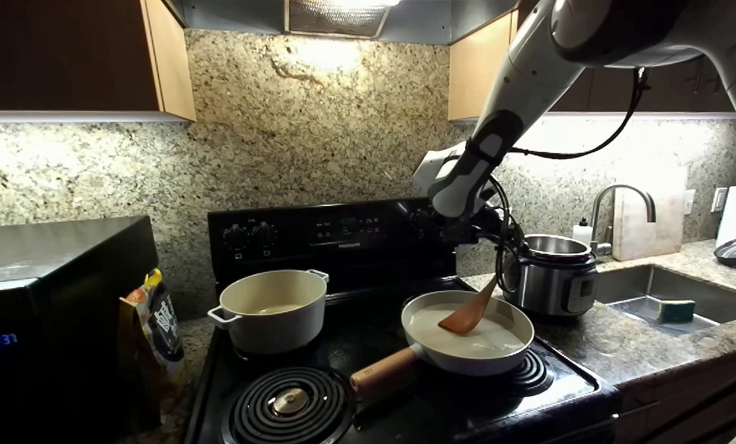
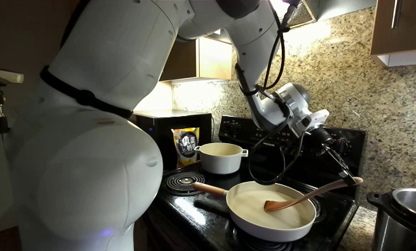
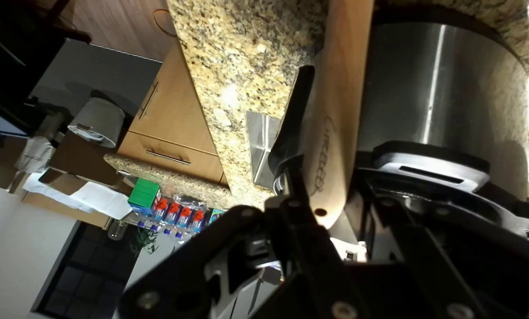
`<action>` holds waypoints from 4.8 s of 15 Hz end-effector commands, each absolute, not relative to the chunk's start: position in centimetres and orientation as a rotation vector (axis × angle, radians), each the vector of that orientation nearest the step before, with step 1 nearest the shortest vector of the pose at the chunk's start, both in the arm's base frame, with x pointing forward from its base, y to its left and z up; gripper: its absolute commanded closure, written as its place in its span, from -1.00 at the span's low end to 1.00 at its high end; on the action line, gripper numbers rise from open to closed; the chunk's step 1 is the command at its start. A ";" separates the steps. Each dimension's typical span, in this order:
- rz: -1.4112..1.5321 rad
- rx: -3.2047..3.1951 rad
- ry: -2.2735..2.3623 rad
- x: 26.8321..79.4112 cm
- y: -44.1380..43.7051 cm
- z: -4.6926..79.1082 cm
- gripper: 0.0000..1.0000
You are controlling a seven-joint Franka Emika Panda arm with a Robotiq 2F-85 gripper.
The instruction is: Use the spatula to stir the water
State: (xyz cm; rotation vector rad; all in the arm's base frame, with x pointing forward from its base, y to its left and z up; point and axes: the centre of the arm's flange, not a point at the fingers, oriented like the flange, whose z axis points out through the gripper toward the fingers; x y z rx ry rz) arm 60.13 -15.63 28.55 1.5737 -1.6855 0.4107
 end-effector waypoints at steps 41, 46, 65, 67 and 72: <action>0.390 1.698 -1.778 61.2 -11.2 23.8 0.77; 0.363 1.702 -1.733 57.5 -11.8 23.0 0.78; 0.368 1.554 -1.762 61.4 -13.4 29.6 0.77; 0.355 1.609 -1.711 62.0 -12.1 28.8 0.77; 0.314 1.776 -1.559 60.8 -8.9 27.5 0.77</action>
